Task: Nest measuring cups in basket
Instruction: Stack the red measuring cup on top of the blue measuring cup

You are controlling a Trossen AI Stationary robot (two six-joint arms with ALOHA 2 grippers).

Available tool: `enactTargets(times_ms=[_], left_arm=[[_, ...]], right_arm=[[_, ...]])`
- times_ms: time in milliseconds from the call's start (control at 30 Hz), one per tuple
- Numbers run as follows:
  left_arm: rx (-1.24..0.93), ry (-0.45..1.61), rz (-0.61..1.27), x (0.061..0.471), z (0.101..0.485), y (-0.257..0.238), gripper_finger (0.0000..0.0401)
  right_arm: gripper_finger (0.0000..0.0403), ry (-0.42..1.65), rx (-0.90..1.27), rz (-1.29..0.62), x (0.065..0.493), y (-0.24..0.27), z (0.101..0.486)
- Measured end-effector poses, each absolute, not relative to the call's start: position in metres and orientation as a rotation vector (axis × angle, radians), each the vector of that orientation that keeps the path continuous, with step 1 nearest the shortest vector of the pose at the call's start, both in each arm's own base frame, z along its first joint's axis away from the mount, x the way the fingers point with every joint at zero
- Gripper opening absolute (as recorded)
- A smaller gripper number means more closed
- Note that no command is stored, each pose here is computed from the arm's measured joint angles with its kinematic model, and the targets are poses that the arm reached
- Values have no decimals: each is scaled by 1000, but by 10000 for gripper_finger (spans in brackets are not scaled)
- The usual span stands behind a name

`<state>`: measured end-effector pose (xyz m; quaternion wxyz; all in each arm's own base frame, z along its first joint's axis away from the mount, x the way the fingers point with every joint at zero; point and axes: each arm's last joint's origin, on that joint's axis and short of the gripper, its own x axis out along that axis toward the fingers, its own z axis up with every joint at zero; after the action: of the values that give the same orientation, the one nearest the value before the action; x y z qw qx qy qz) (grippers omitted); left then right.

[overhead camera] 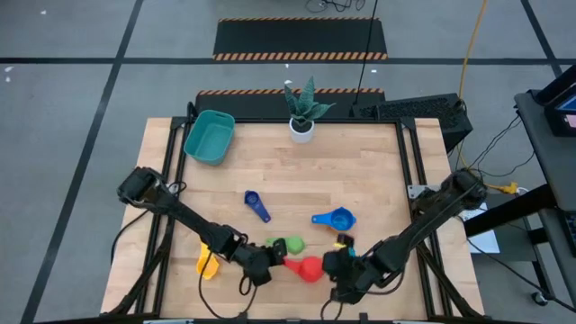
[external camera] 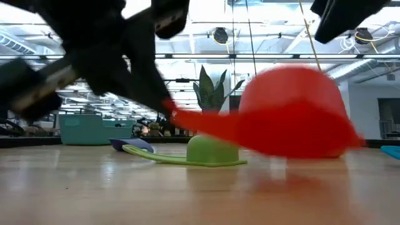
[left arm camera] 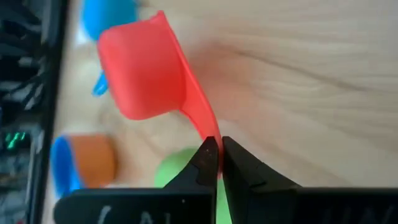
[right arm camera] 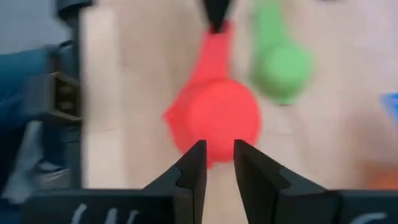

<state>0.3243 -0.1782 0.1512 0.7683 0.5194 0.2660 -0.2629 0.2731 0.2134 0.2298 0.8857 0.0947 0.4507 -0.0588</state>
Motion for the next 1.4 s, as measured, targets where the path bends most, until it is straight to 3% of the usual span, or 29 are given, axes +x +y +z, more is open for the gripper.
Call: enactTargets(times_ms=[433,600,1000,1400], left_arm=[[797,418,-266,329,229,-136,6],[549,300,-328,344,243,-103,6],[126,109,-430,393,202,-67,6],[-230,258,-420,405,165,-28,6]], right_arm=[[75,687,-46,-286,221,192,289],[75,609,-136,-320,207,189,301],[75,521,-162,-311,193,189,316],[75,513,-191,-290,195,191,318]])
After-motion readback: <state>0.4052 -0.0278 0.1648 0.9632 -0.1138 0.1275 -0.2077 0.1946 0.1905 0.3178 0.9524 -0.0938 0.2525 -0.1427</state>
